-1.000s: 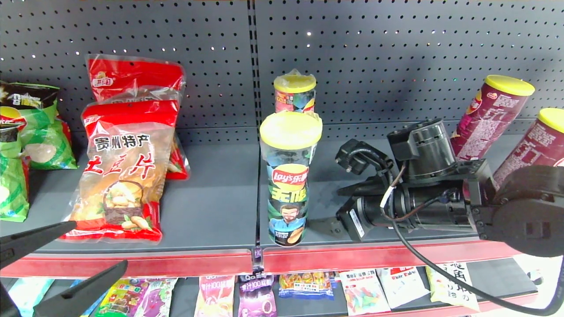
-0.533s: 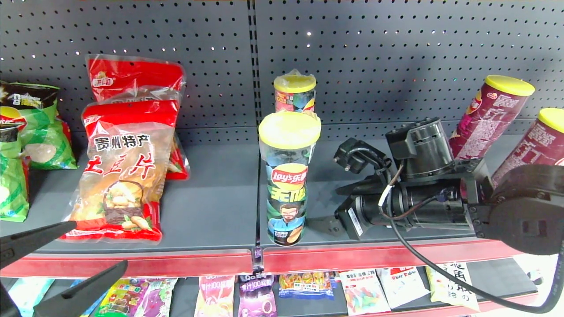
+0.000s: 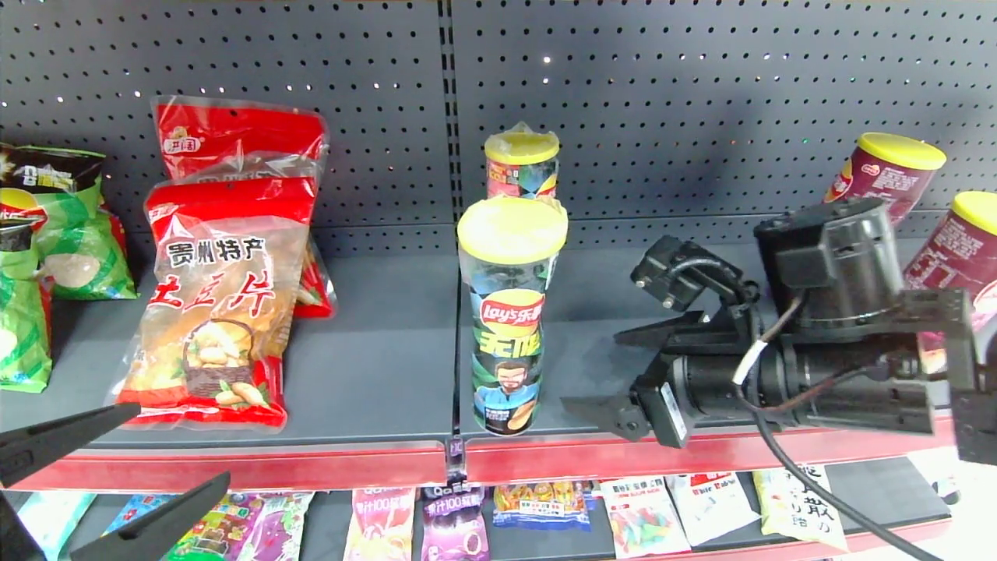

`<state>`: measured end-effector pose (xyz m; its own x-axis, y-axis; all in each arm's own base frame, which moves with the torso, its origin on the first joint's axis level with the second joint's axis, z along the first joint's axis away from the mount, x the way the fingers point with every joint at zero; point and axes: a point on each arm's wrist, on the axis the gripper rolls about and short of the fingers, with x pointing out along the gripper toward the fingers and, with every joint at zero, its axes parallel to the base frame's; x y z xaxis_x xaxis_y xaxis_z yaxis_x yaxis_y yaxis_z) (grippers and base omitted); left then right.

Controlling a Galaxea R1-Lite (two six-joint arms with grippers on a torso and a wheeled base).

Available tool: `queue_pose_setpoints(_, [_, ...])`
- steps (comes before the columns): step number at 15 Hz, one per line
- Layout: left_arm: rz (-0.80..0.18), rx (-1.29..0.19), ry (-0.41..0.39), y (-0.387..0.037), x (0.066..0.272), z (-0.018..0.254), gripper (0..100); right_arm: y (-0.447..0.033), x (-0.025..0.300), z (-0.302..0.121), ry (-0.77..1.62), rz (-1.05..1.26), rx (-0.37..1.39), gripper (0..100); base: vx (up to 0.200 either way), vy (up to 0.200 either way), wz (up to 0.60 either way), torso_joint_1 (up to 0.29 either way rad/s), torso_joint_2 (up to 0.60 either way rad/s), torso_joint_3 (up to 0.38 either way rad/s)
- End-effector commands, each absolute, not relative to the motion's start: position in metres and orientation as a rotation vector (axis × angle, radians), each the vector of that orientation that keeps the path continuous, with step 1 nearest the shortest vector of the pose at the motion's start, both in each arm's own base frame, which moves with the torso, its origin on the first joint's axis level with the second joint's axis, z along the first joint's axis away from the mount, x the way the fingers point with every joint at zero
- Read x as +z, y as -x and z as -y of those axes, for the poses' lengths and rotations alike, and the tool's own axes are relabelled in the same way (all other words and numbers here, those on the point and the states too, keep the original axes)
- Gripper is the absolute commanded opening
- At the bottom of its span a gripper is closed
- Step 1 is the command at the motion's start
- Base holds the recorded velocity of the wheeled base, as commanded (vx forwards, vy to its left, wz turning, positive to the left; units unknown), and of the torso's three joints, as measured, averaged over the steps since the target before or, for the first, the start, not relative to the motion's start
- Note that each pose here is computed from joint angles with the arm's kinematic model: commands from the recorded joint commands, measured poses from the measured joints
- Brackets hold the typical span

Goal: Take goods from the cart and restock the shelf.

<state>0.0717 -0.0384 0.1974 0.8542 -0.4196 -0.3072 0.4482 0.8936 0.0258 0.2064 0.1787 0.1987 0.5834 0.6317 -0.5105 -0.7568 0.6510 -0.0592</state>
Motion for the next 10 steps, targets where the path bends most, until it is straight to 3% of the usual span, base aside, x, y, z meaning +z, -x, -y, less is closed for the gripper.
queue_pose_setpoints(1, [-0.313, -0.457, -0.101, -0.071, 0.193, 0.038, 100, -0.151, 0.223, -0.158, 0.273, -0.359, 0.916, 100, 0.000, 0.000, 0.00, 0.000, 0.00, 0.000])
queue_pose_setpoints(5, [-0.306, -0.405, -0.102, -0.055, 0.179, 0.027, 100, -0.089, 0.219, -0.101, 0.246, -0.255, 0.942, 100, 0.000, 0.000, 0.00, 0.000, 0.00, 0.000])
queue_pose_setpoints(9, [-0.357, -0.303, -0.045, -0.036, 0.169, 0.013, 100, -0.071, 0.226, -0.058, 0.217, -0.228, 0.706, 100, 0.000, 0.000, 0.00, 0.000, 0.00, 0.000])
queue_pose_setpoints(10, [-0.385, -0.175, 0.012, -0.028, 0.167, 0.006, 100, -0.059, 0.227, -0.034, 0.168, -0.232, 0.503, 100, 0.000, 0.000, 0.00, 0.000, 0.00, 0.000])
